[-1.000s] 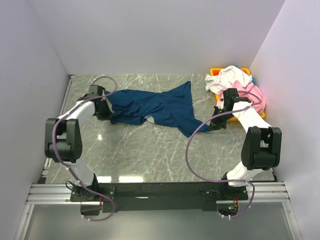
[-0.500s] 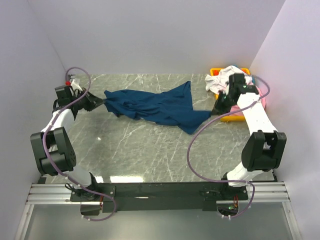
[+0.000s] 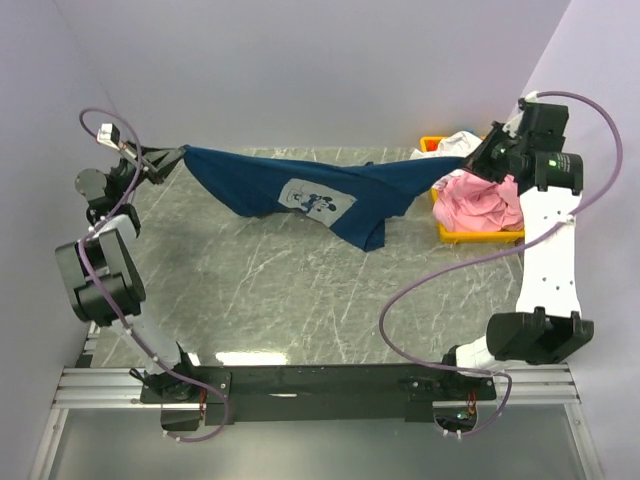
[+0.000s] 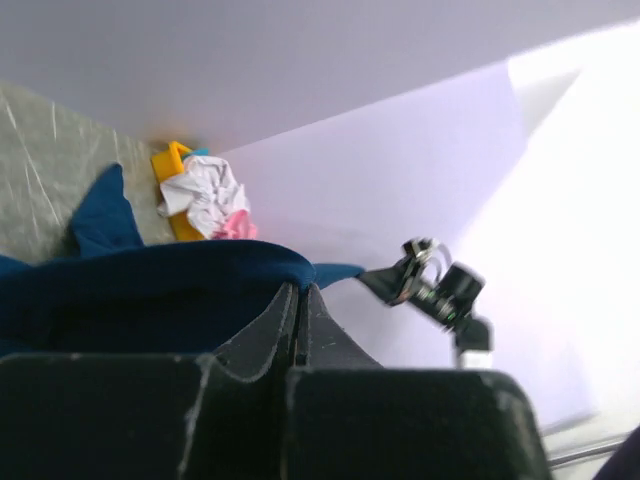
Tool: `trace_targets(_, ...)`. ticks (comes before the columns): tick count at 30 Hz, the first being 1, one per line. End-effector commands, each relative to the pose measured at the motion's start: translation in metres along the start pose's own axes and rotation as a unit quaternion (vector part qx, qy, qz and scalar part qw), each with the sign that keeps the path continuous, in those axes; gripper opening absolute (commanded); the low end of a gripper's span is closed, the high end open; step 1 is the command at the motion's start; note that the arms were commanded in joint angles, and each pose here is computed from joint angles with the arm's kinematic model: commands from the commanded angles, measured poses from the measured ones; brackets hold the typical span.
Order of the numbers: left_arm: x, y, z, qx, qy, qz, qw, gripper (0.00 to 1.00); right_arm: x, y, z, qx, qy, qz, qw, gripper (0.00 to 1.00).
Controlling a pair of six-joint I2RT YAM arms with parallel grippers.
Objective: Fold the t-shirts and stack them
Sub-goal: Flatten the tshirt out
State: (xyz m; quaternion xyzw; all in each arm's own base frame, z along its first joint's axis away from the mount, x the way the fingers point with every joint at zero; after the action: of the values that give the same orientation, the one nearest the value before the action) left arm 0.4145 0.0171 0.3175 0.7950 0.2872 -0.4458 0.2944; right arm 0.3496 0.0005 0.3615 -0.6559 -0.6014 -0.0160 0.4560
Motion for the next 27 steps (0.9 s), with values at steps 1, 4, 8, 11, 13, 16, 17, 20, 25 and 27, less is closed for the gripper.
trace_targets(1, -0.034, -0.025, 0.023, 0.015, 0.080, 0.113, 0.990, 0.00, -0.004, -0.013, -0.006, -0.030, 0.002, 0.004, 1.000, 0.00)
trace_targets(4, -0.021, -0.027, 0.028, 0.021, 0.099, 0.073, 0.992, 0.00, -0.011, -0.013, 0.005, -0.019, 0.007, 0.007, 1.000, 0.00)
trace_targets(8, -0.006, -0.018, 0.007, 0.011, 0.141, -0.044, 0.989, 0.00, -0.001, -0.022, -0.001, -0.037, 0.005, -0.013, 0.999, 0.00)
trace_targets(11, 0.002, -0.021, -0.022, -0.010, 0.242, -0.212, 0.947, 0.00, 0.015, -0.033, -0.016, -0.067, -0.004, -0.041, 0.997, 0.00)
trace_targets(13, -0.016, -0.028, -0.032, -0.014, 0.294, -0.257, 0.920, 0.00, 0.026, -0.042, -0.027, -0.090, -0.013, -0.061, 0.994, 0.00)
trace_targets(16, -0.040, -0.036, -0.044, -0.049, 0.356, -0.292, 0.886, 0.00, 0.047, -0.057, -0.049, -0.141, -0.033, -0.099, 0.985, 0.00)
trace_targets(17, -0.048, -0.037, -0.046, -0.058, 0.372, -0.295, 0.878, 0.00, 0.057, -0.063, -0.061, -0.167, -0.041, -0.118, 0.978, 0.00)
trace_targets(20, -0.081, -0.034, -0.047, -0.071, 0.416, -0.276, 0.863, 0.00, 0.089, -0.094, -0.090, -0.238, -0.064, -0.174, 0.953, 0.00)
trace_targets(25, -0.155, -0.026, -0.051, -0.106, 0.479, -0.241, 0.837, 0.00, 0.135, -0.165, -0.115, -0.342, -0.107, -0.265, 0.895, 0.00)
trace_targets(27, -0.191, -0.026, -0.049, -0.127, 0.499, -0.225, 0.827, 0.00, 0.147, -0.193, -0.120, -0.385, -0.123, -0.293, 0.867, 0.00)
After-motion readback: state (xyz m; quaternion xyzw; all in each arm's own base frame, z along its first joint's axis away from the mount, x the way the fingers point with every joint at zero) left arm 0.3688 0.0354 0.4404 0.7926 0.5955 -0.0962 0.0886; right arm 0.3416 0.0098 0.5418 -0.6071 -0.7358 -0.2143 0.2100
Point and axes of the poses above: each gripper's point midway between its finger pads, its own y axis out along the fingers, its own x axis along the line the jaws close on, z = x × y, the point moved 3 cm from there along -y, back along the fingers, and after that the axes turned 8 degrees about y, right-handed, at the moved point
